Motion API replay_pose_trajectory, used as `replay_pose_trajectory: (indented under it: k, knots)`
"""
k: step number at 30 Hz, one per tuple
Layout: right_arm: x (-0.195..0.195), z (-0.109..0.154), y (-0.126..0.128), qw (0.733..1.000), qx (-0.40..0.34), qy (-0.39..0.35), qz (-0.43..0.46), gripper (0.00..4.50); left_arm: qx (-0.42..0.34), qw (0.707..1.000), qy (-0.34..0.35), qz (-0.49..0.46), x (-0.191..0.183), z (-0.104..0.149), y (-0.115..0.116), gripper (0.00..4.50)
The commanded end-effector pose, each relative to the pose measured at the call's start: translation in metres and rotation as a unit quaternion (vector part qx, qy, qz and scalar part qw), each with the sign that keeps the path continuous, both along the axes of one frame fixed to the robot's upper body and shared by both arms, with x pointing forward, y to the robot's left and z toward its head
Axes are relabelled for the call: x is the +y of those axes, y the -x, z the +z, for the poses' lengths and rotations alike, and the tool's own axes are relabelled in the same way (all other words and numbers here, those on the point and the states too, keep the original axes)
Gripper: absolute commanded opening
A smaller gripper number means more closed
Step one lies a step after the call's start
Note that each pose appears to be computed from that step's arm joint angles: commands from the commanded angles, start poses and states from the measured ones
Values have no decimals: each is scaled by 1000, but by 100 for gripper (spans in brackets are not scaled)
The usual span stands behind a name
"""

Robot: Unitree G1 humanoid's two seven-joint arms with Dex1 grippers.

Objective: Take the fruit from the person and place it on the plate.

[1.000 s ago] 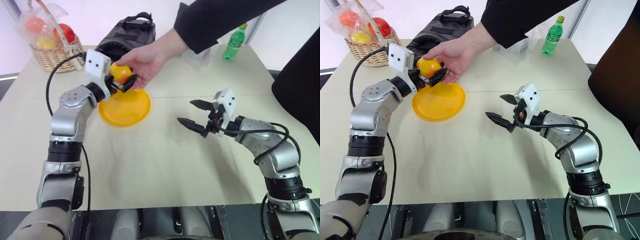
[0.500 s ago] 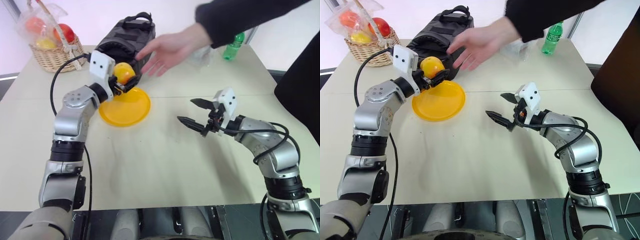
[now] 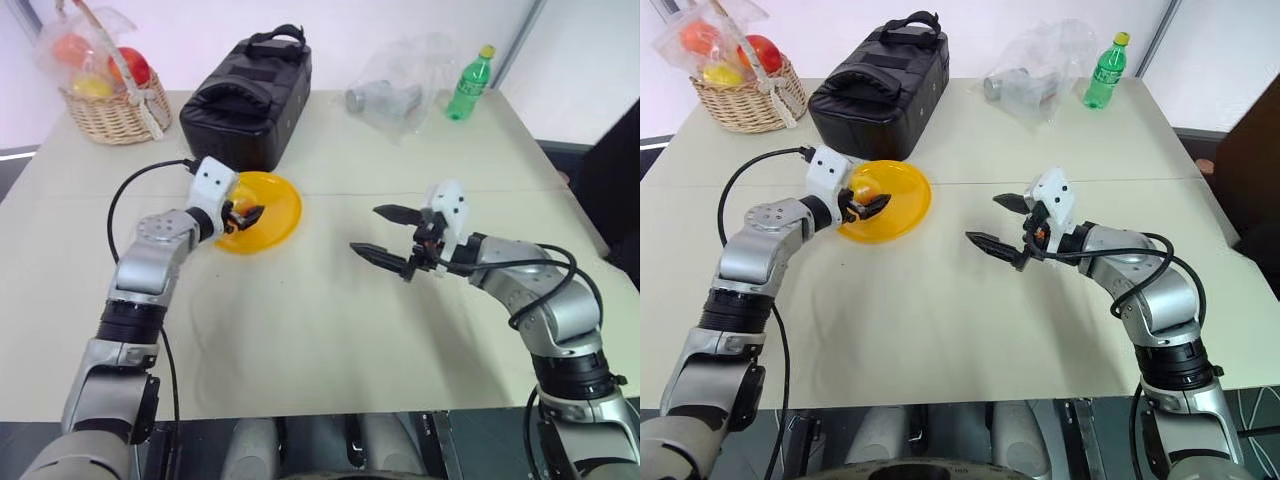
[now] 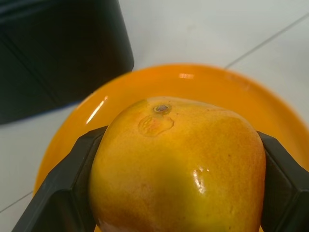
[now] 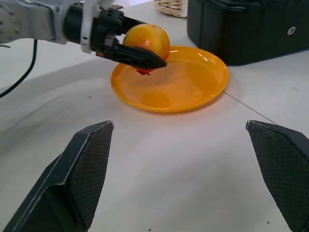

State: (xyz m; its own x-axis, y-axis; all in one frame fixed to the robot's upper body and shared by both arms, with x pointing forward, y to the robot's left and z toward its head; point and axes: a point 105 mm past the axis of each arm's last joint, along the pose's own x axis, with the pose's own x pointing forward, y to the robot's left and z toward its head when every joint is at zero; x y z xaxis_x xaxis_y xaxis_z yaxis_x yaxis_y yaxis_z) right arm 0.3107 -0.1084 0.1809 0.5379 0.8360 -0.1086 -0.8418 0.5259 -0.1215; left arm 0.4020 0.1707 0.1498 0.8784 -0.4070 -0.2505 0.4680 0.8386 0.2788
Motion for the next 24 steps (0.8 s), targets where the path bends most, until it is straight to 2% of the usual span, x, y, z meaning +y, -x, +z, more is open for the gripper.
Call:
replay_pose_trajectory:
  k: [1, 8, 13, 18, 24]
  knots:
    - [4, 10, 5, 1000, -28, 8, 8, 450, -33, 999, 8, -15, -6, 18, -1, 445]
    - [2, 8, 5, 999, -29, 12, 2, 450, -47, 999, 19, 7, -2, 26, -7, 445]
    - [-8, 5, -6, 999, -37, 16, -30, 450, -78, 994, 64, 37, 16, 48, -8, 445]
    - [-19, 3, -13, 998, -40, 12, -56, 450, -100, 983, 149, 37, 36, 74, 8, 445]
    - [-27, -1, -25, 996, -44, 10, -80, 450, -95, 983, 149, 45, 61, 70, 39, 445]
